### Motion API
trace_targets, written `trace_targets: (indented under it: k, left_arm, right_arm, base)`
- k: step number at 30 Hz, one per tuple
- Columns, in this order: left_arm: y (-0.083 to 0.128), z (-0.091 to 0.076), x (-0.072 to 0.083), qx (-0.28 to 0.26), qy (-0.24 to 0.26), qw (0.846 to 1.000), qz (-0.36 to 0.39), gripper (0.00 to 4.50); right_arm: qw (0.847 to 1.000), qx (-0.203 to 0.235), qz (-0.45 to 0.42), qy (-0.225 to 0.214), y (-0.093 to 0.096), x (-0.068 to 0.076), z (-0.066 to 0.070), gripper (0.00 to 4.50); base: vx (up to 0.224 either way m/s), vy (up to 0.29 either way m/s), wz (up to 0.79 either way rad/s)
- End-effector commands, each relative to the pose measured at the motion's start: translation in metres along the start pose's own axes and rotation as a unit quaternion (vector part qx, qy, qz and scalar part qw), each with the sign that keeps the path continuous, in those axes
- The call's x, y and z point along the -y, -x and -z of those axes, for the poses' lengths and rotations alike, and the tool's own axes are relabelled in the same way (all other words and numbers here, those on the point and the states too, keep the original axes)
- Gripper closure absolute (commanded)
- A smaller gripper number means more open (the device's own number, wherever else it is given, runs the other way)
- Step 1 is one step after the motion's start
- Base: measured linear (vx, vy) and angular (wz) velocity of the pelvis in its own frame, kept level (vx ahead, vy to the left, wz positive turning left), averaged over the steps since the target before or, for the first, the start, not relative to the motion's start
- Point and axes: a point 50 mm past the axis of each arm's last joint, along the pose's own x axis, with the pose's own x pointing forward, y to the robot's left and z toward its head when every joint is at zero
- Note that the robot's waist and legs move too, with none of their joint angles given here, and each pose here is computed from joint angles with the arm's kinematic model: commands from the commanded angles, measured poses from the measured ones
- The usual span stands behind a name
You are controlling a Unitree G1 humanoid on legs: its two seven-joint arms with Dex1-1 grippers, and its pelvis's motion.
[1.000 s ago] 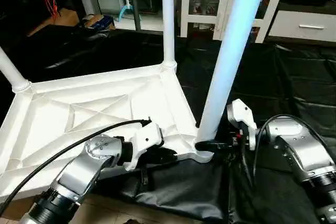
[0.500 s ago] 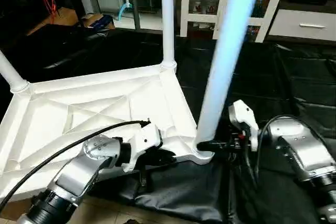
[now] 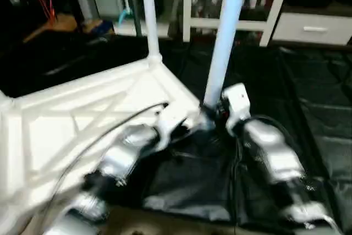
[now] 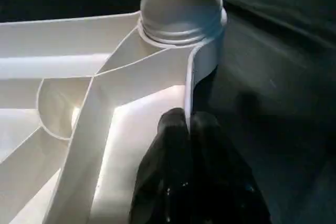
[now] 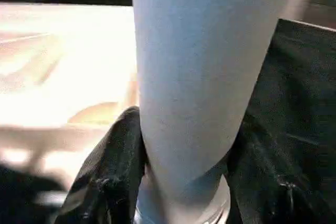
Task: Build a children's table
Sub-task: Rotate leg to tighten
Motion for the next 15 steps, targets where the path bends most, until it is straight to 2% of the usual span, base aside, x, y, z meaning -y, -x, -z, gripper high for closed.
trace_targets:
  k: [1, 3, 7, 9, 10, 15]
  left_arm:
    - [0.002, -0.015, -0.028, 0.025, 0.012, 0.993, -0.113, 4.5]
    - [0.0, -0.015, -0.03, 0.024, 0.014, 0.992, -0.123, 4.5]
    - [-0.002, -0.015, -0.036, 0.027, 0.013, 0.99, -0.139, 4.5]
    - [-0.002, -0.014, -0.037, 0.03, 0.01, 0.99, -0.137, 4.5]
    - [-0.001, -0.014, -0.037, 0.031, 0.009, 0.99, -0.136, 4.5]
    - [0.006, -0.011, -0.036, 0.039, -0.002, 0.994, -0.106, 4.5]
  right_arm:
    - [0.999, -0.026, 0.022, -0.026, -0.005, -0.013, 0.017, 2.64]
    - [0.999, -0.007, 0.026, -0.035, -0.008, -0.017, 0.012, 2.64]
    - [0.995, 0.068, -0.04, -0.062, -0.018, -0.035, -0.015, 2.64]
    - [0.992, 0.081, -0.064, -0.072, -0.017, -0.037, -0.019, 2.64]
    - [0.991, 0.089, -0.075, -0.069, -0.015, -0.037, -0.021, 2.08]
    - [0.985, 0.111, -0.121, -0.047, -0.007, -0.03, -0.028, 1.87]
  base:
    - [-0.034, 0.054, -0.05]
    - [-0.027, 0.054, -0.05]
    - [-0.005, 0.013, -0.01]
    - [0.0, 0.0, 0.0]
    - [0.0, 0.0, 0.0]
    - [0.0, 0.0, 0.0]
